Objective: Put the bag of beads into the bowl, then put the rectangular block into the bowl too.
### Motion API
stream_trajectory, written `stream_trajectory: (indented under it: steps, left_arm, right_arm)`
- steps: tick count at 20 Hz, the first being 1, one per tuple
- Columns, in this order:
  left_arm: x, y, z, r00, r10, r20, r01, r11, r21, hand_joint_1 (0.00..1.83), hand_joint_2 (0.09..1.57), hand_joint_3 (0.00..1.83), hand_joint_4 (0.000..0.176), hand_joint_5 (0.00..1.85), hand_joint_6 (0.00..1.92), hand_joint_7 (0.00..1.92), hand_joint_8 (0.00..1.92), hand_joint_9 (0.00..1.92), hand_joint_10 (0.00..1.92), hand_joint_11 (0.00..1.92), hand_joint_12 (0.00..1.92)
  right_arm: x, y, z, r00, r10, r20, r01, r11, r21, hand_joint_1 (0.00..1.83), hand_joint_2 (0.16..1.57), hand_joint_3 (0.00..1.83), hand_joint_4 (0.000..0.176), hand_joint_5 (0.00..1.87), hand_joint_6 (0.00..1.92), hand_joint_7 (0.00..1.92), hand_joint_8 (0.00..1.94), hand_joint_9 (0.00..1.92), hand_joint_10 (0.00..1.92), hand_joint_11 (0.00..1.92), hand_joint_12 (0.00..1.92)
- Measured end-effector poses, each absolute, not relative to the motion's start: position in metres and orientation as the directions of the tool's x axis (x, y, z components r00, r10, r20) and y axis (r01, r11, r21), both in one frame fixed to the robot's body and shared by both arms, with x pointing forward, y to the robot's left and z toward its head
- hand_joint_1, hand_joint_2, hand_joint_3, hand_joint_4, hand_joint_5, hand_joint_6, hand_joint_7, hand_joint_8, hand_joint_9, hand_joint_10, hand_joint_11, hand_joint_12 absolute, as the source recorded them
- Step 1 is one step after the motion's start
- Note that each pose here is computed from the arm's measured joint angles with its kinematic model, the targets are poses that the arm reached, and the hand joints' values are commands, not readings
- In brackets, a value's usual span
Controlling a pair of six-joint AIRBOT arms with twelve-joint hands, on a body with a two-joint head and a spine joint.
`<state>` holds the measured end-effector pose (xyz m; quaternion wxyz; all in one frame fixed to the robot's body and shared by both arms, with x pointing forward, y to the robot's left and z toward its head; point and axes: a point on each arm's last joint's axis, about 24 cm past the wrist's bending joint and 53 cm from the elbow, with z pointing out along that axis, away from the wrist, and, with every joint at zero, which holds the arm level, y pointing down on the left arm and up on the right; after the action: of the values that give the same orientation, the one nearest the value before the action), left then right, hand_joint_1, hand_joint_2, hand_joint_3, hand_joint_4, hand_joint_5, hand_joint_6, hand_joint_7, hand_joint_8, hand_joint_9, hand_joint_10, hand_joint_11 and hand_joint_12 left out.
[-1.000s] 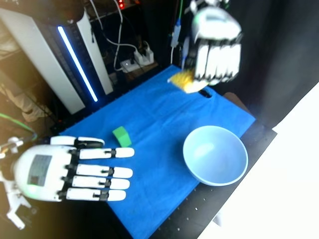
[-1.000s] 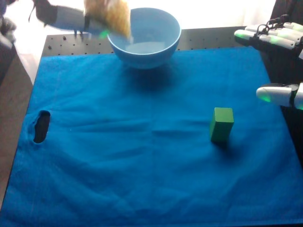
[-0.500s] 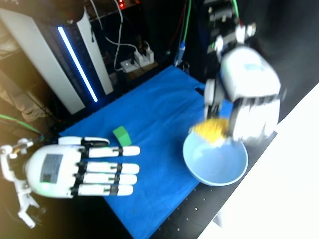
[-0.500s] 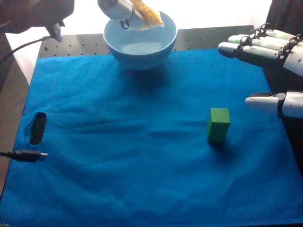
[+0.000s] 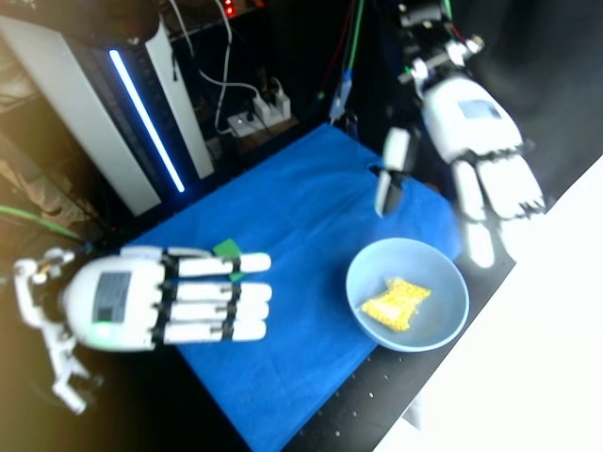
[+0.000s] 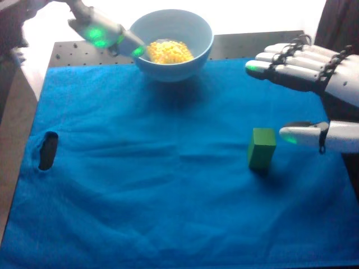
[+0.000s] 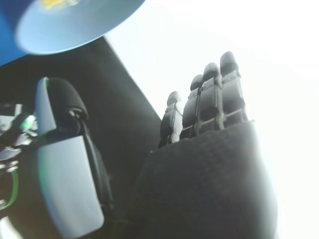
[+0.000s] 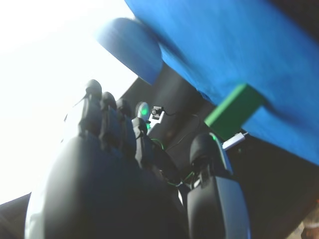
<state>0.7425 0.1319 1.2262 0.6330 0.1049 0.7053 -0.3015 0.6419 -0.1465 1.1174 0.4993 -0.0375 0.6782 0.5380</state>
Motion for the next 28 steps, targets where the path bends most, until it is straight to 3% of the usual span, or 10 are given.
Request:
stream_trajectory:
  steps: [6,9,10,13,15,18,19,23,25,28]
  left_arm:
    - [0.668,0.166,1.226,-0.168,-0.278,-0.946,0.579,0.749,-0.322,0.82,0.84,0.00,0.176,0.00,0.00,0.00,0.00,0.00,0.00,0.00,0.00]
    - [0.635,0.162,1.210,-0.229,-0.322,-0.919,0.601,0.696,-0.393,0.82,0.84,0.00,0.176,0.00,0.00,0.00,0.00,0.00,0.00,0.00,0.00]
    - [0.628,0.160,1.206,-0.242,-0.329,-0.913,0.606,0.683,-0.408,0.86,0.85,0.00,0.176,0.00,0.00,0.00,0.00,0.00,0.00,0.00,0.00]
    - [0.613,0.156,1.209,-0.247,-0.377,-0.893,0.626,0.641,-0.444,0.85,0.82,0.00,0.126,0.00,0.00,0.00,0.00,0.00,0.00,0.00,0.00]
    - [0.610,0.160,1.202,-0.264,-0.387,-0.883,0.613,0.639,-0.464,0.89,0.83,0.00,0.124,0.00,0.00,0.00,0.00,0.00,0.00,0.00,0.00]
    - [0.606,0.167,1.191,-0.292,-0.415,-0.862,0.581,0.639,-0.505,0.93,0.84,0.00,0.118,0.00,0.00,0.00,0.00,0.00,0.00,0.00,0.00]
    - [0.607,0.170,1.190,-0.293,-0.425,-0.857,0.570,0.641,-0.513,0.94,0.84,0.00,0.111,0.00,0.00,0.00,0.00,0.00,0.00,0.00,0.00]
    - [0.610,0.174,1.193,-0.286,-0.452,-0.845,0.555,0.640,-0.531,0.92,0.83,0.00,0.175,0.00,0.00,0.00,0.00,0.00,0.00,0.00,0.00]
    - [0.609,0.169,1.189,-0.296,-0.448,-0.844,0.560,0.634,-0.533,0.93,0.83,0.00,0.176,0.00,0.00,0.00,0.00,0.00,0.00,0.00,0.00]
    - [0.610,0.171,1.186,-0.303,-0.449,-0.841,0.547,0.640,-0.539,0.94,0.86,0.01,0.176,0.00,0.00,0.00,0.00,0.00,0.00,0.00,0.00]
  right_arm:
    - [0.618,-0.148,1.163,-0.469,0.518,-0.716,-0.666,0.325,0.671,0.67,1.14,0.00,0.001,0.14,0.00,0.10,0.00,0.08,0.00,0.00,0.46]
    - [0.614,-0.142,1.157,-0.483,0.496,-0.722,-0.672,0.319,0.668,0.82,1.02,0.00,0.030,0.11,0.00,0.04,0.01,0.03,0.01,0.00,0.20]
    - [0.614,-0.139,1.155,-0.486,0.497,-0.719,-0.671,0.315,0.671,0.89,0.91,0.00,0.077,0.12,0.00,0.08,0.00,0.06,0.01,0.00,0.23]
    - [0.617,-0.133,1.136,-0.506,0.464,-0.727,-0.654,0.343,0.674,0.95,0.87,0.00,0.007,0.09,0.00,0.06,0.00,0.08,0.00,0.00,0.49]
    - [0.619,-0.128,1.125,-0.517,0.437,-0.736,-0.648,0.362,0.670,0.94,0.87,0.00,0.079,0.13,0.01,0.07,0.01,0.05,0.00,0.00,0.44]
    - [0.628,-0.115,1.116,-0.517,0.405,-0.754,-0.657,0.378,0.653,0.93,0.89,0.00,0.084,0.22,0.01,0.14,0.01,0.11,0.01,0.00,0.38]
    - [0.631,-0.111,1.114,-0.516,0.404,-0.755,-0.659,0.377,0.652,0.90,0.89,0.00,0.119,0.23,0.01,0.16,0.01,0.13,0.01,0.00,0.35]
    - [0.629,-0.097,1.094,-0.540,0.357,-0.762,-0.654,0.392,0.647,0.80,0.91,0.00,0.144,0.31,0.00,0.23,0.00,0.21,0.00,0.00,0.50]
    - [0.631,-0.096,1.095,-0.539,0.356,-0.763,-0.654,0.393,0.646,0.79,0.93,0.00,0.135,0.45,0.01,0.42,0.01,0.38,0.01,0.00,0.78]
    - [0.635,-0.099,1.096,-0.533,0.363,-0.764,-0.650,0.403,0.645,0.78,0.95,0.00,0.038,0.64,0.00,0.74,0.03,0.70,0.08,0.10,1.24]
